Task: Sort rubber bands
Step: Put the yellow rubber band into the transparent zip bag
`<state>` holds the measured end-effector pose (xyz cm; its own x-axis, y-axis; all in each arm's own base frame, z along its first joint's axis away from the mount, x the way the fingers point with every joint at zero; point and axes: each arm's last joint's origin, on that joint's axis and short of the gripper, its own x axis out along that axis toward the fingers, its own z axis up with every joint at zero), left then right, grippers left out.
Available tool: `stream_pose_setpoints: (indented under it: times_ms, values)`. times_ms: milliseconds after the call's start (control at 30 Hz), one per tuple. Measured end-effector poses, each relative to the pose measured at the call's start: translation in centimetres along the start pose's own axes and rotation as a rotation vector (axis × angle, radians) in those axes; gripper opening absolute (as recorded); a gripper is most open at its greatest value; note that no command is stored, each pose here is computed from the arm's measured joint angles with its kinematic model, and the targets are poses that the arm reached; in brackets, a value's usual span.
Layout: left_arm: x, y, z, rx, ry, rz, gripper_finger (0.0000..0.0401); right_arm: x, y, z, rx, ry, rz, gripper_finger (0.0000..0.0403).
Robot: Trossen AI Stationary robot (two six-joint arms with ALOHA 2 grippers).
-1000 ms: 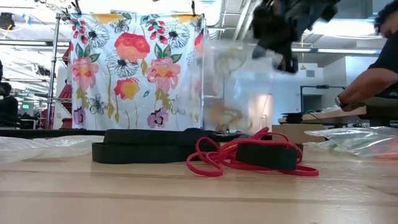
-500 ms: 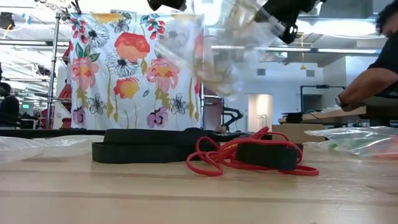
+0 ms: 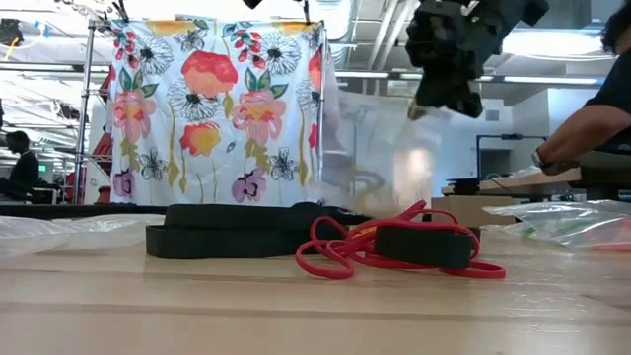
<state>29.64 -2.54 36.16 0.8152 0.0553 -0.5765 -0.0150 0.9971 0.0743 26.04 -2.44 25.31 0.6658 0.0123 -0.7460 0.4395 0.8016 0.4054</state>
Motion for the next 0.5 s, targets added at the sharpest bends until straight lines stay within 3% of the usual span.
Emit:
stream_pose_setpoints:
  times_ms: [400, 500]
  values:
    - [-0.03, -0.2, -0.15, -0.021, 0.015, -0.007, 0.0081, 0.59, 0.41, -0.36, 0.043, 0.053, 0.046, 0.0005]
    - [0.07, -0.49, -0.34, -0.034, 0.036, -0.062, 0.0081, 0.58, 0.4, -0.62, 0.049, 0.072, 0.034, 0.0005]
